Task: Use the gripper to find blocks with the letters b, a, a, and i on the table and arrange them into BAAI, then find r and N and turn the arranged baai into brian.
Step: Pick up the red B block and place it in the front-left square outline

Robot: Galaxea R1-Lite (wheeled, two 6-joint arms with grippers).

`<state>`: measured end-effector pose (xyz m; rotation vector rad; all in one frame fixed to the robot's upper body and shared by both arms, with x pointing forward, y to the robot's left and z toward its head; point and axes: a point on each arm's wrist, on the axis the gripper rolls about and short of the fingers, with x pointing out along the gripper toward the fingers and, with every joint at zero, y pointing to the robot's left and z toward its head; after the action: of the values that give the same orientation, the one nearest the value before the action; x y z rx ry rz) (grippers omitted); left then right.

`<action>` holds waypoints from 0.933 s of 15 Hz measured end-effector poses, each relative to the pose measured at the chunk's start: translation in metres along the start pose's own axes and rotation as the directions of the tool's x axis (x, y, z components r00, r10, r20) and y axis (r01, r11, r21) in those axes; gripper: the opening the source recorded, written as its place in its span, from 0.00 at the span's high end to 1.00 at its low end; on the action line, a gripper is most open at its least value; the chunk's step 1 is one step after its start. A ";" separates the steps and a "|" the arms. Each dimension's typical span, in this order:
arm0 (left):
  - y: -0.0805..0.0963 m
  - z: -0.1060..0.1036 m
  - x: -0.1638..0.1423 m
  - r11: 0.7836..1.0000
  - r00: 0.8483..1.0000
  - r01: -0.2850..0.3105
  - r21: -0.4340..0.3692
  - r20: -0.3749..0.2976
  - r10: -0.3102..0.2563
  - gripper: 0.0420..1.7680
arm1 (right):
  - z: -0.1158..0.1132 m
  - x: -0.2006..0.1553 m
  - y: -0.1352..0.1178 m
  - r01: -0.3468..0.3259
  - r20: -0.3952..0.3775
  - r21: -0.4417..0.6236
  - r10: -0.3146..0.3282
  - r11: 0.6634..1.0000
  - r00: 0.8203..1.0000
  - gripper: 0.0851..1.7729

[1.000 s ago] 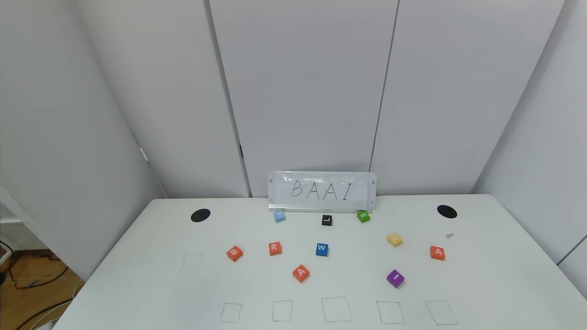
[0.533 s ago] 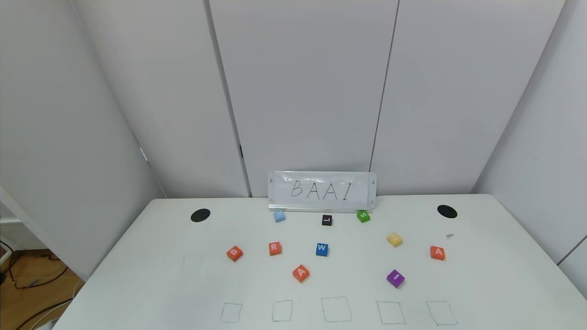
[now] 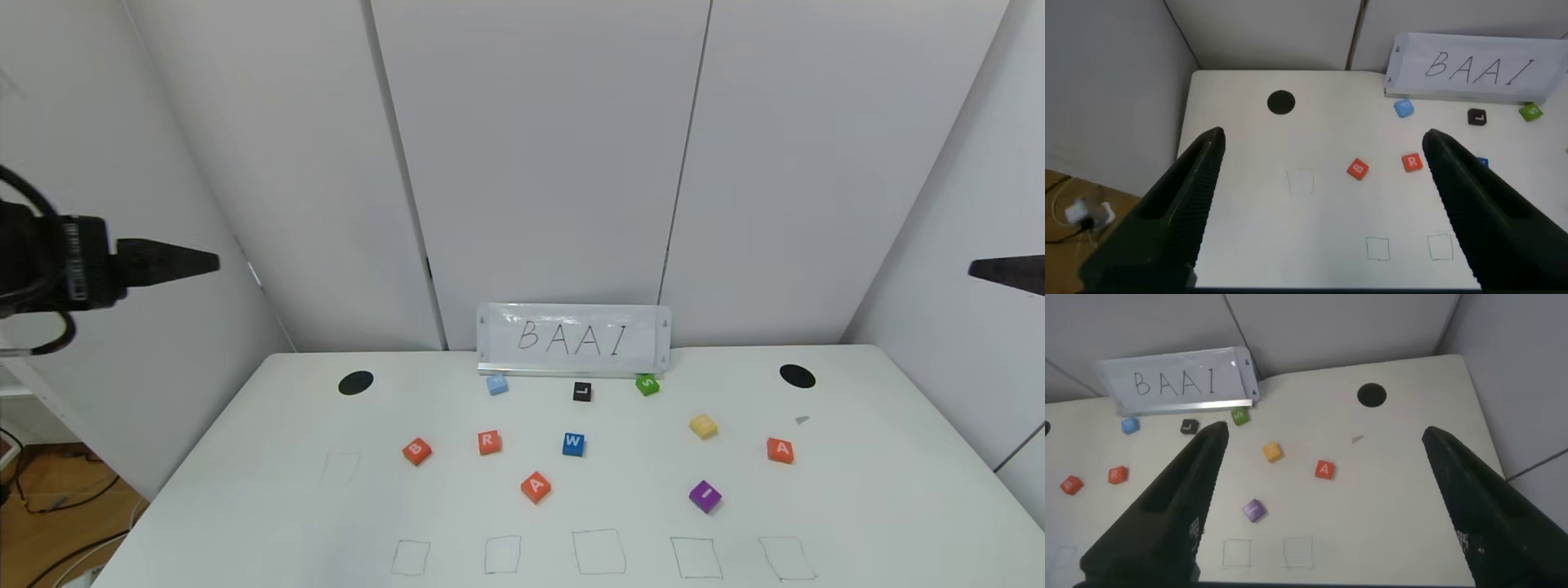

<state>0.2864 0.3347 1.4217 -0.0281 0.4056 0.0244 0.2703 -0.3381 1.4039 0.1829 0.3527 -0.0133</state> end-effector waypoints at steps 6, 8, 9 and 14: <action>-0.004 -0.008 0.112 1.000 0.976 -0.005 0.007 -0.219 0.007 0.03 | -0.007 0.072 -0.001 0.029 -0.179 0.041 -0.021 0.999 0.984 0.04; -0.013 -0.021 0.135 1.000 0.958 0.011 0.002 -0.285 -0.010 0.03 | -0.015 0.095 -0.002 0.044 -0.234 0.057 -0.029 0.997 0.972 0.04; -0.018 -0.026 0.142 1.000 0.950 0.020 -0.007 -0.312 -0.021 0.03 | -0.018 0.105 -0.003 0.050 -0.259 0.060 -0.033 0.997 0.965 0.04; -0.047 -0.055 0.164 0.999 0.907 0.033 0.001 -0.419 -0.030 0.03 | -0.036 0.142 -0.007 0.074 -0.355 0.059 -0.048 0.996 0.934 0.04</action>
<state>0.4170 0.2893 1.3071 -0.0323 0.8379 -0.0157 0.3906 -0.3357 1.3203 0.2461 0.7190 -0.0552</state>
